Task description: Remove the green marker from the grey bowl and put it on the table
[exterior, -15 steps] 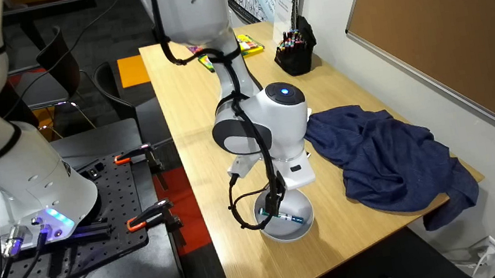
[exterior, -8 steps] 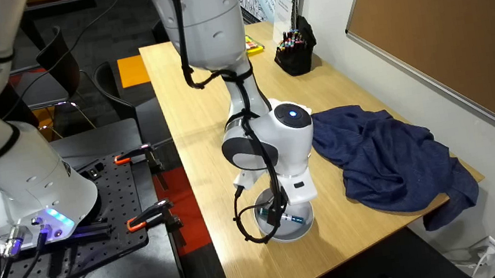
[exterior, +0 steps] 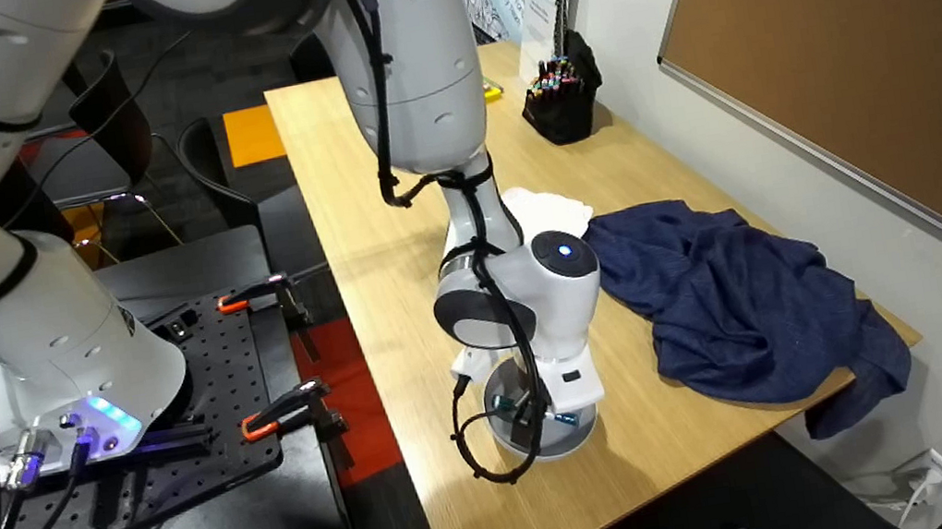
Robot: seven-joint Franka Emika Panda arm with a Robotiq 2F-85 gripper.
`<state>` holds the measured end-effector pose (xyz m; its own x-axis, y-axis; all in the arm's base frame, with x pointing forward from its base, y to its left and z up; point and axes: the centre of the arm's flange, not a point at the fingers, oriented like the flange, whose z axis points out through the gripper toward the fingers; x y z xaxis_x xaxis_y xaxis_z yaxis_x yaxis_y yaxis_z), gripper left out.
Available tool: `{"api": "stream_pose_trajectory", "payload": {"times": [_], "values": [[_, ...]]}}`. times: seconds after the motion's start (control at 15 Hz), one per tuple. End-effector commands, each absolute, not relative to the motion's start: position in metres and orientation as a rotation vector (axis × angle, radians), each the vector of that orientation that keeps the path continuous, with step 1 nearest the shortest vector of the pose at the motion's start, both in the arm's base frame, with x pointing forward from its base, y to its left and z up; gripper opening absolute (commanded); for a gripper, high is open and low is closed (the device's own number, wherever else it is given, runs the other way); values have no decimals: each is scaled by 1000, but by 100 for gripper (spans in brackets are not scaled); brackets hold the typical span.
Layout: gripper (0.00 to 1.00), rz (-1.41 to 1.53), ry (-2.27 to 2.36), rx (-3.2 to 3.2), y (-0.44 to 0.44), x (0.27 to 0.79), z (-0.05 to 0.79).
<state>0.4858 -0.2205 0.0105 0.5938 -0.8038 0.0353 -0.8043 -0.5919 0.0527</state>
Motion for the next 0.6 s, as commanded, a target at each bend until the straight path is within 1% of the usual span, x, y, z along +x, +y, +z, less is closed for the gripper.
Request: {"api": "stream_pose_trajectory", "payload": {"times": [0.0,0.07,0.13,0.2,0.47,0.53], "values": [[87,12,-1375,2775,-225,498,-1],[62,7,-1369,2776,-225,500,-4],[61,10,-1358,2778,-223,501,-5],[56,15,-1348,2780,-221,503,-6],[24,31,-1308,2792,-211,504,3],[17,32,-1304,2790,-209,504,6]]}}
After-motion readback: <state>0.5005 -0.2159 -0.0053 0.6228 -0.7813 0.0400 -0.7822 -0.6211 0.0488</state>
